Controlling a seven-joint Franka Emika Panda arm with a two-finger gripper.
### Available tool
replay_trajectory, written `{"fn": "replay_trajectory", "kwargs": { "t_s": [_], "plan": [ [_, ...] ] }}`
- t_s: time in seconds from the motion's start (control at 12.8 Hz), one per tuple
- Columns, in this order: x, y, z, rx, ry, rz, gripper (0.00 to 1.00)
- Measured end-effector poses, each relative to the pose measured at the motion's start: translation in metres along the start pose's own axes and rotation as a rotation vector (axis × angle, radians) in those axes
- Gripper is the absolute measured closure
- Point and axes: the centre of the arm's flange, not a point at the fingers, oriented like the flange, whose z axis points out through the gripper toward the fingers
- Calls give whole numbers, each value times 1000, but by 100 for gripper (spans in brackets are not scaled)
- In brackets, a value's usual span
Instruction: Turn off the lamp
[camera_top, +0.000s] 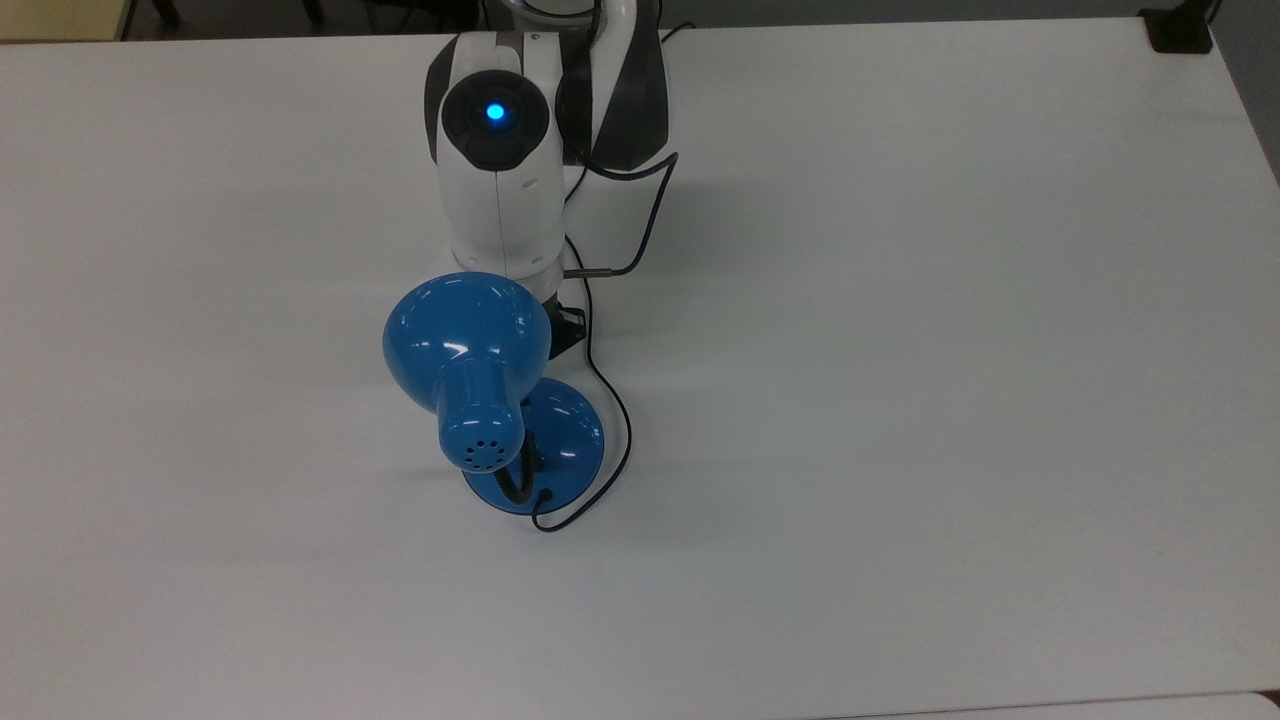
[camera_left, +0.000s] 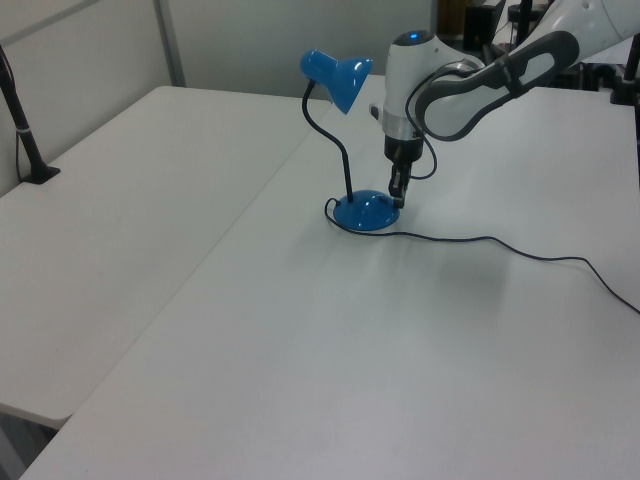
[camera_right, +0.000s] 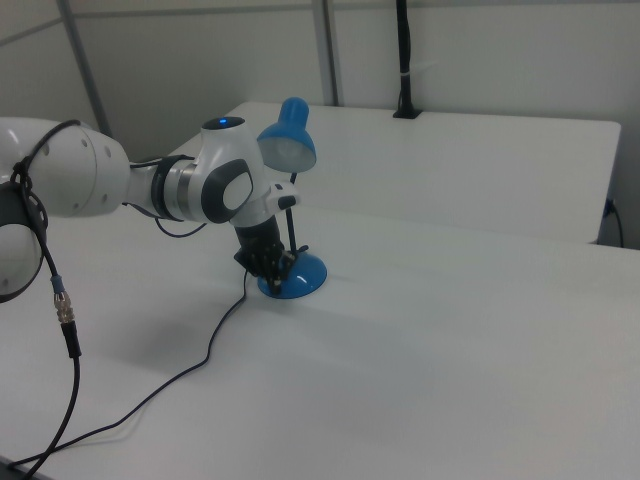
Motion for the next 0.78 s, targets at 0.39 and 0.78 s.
{"fn": "replay_trajectory", "kwargs": {
  "t_s": [0.39, 0.78],
  "plan": [
    [-11, 2, -19, 2, -83, 4, 99],
    [-25, -5, -108, -6, -73, -3, 99]
  ]
}}
